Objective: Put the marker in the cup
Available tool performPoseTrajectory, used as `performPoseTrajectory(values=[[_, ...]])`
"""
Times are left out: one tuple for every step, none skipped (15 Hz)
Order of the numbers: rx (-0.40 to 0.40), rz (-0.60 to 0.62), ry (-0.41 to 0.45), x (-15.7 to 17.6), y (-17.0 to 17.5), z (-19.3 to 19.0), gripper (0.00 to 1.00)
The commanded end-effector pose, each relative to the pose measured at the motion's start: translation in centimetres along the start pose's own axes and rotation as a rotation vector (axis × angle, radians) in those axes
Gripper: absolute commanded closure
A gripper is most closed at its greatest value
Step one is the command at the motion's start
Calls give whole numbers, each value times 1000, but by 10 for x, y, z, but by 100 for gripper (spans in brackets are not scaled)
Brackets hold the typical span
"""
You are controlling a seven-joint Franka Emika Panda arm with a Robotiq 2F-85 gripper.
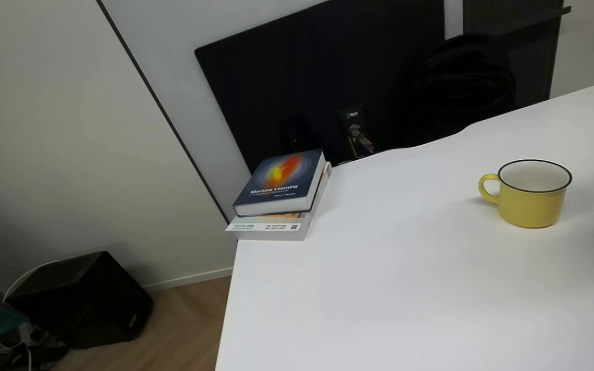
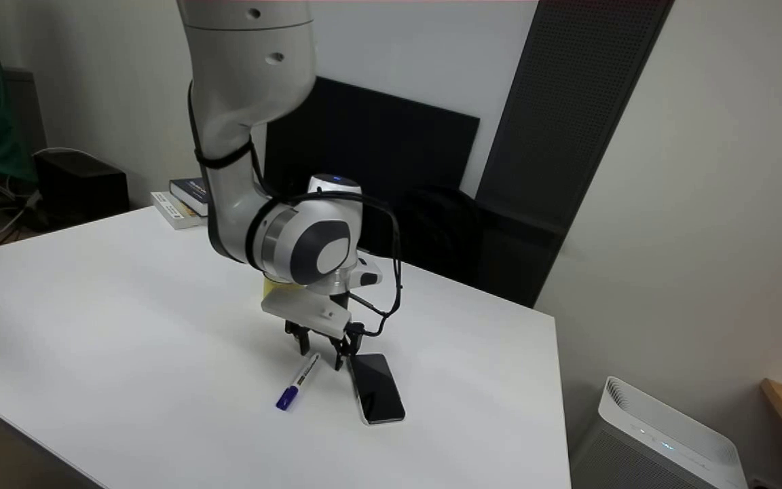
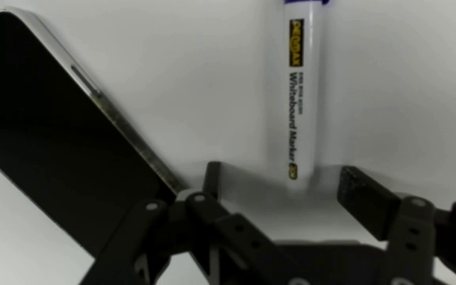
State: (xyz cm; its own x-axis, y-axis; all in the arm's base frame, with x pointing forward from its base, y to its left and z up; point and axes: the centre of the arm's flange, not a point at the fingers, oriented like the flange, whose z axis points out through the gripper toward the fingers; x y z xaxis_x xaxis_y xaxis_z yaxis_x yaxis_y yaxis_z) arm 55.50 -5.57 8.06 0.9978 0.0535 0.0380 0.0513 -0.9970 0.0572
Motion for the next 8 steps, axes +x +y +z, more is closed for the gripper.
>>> performPoseTrajectory(values=[[-29,45,-19,11,1,8,54],[-33,54,-24,11,3,7,60],[-36,62,-32,12,5,8,68],[-39,72,-39,13,8,8,74],[-41,81,-48,13,11,8,80],[-44,86,-62,14,15,8,88],[-44,94,-69,15,18,8,94],[-40,103,-77,15,20,7,51]])
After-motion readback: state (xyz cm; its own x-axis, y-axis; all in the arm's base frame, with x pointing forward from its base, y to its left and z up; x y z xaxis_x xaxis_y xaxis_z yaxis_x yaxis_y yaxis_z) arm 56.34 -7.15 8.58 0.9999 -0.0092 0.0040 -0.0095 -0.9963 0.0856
